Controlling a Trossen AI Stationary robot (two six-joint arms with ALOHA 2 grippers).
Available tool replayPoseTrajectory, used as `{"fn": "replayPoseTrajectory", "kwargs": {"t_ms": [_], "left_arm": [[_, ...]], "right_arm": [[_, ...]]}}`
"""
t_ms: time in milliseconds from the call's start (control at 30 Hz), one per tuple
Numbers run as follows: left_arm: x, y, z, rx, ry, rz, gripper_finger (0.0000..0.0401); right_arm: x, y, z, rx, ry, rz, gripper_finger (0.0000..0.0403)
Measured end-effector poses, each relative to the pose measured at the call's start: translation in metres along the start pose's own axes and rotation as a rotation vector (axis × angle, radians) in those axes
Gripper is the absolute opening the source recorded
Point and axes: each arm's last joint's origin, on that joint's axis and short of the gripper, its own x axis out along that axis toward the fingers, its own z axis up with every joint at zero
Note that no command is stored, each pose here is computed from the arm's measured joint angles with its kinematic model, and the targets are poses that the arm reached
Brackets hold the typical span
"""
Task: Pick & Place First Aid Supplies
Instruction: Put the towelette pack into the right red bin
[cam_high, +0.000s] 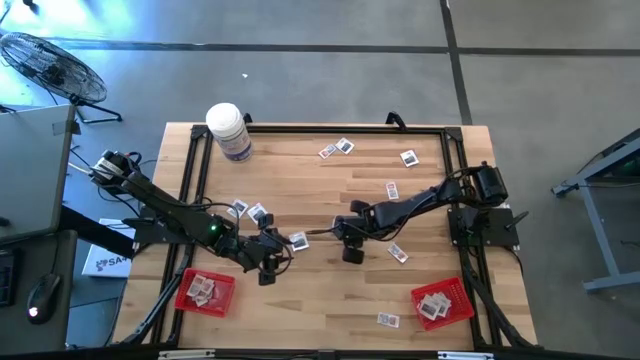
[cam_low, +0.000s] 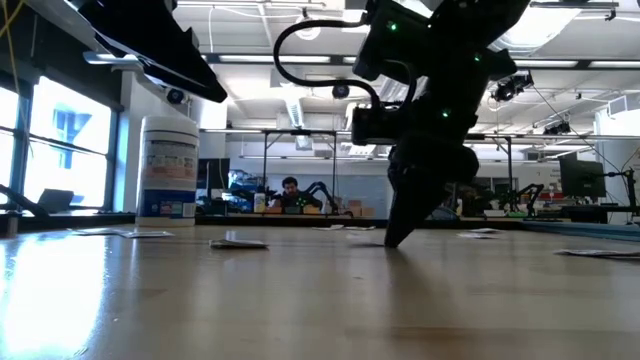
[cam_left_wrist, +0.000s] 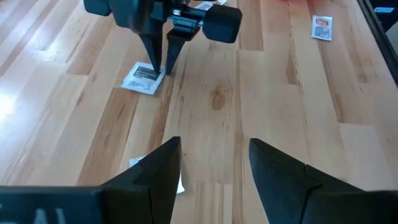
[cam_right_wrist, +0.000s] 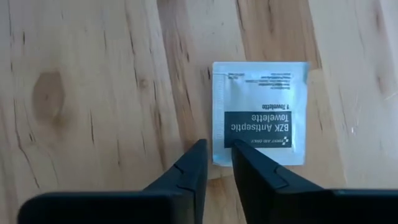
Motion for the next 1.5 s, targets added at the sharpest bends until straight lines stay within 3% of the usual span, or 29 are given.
{"fn": "replayPoseTrajectory", "kwargs": {"t_ms": [333,667,867,1000,1133,1267,1400,1500], "left_arm": [[0.000,0.000,0.000,0.000,0.001,-0.003,0.0186],[0.000,0.000,0.000,0.000,0.001,-0.003,0.0186],[0.000,0.000,0.000,0.000,0.001,-0.003,0.0186],[0.000,0.000,0.000,0.000,0.001,-0.003,0.0186],[0.000,0.000,0.000,0.000,0.001,-0.003,0.0186],[0.000,0.000,0.000,0.000,0.001,-0.003,0.0186],[0.000,0.000,0.000,0.000,0.001,-0.002,0.0186],[0.000,0.000,0.000,0.000,0.001,-0.002,0.0186]], "right_arm": [[0.001,-0.003,-0.002,0.084,0.017,-0.032,0.0004],[-0.030,0.000,-0.005,0.151,-0.018,-0.022,0.0001],[-0.066,0.008,-0.004,0.227,-0.068,0.075,0.0001],[-0.101,0.023,-0.011,0.297,-0.073,0.240,0.0000],[-0.138,0.047,-0.032,0.384,0.005,0.405,0.0000],[-0.173,0.074,-0.065,0.518,0.183,0.521,0.0000],[-0.196,0.100,-0.104,0.649,0.332,0.513,0.0000],[-0.203,0.116,-0.132,0.703,0.403,0.435,0.0000]]}}
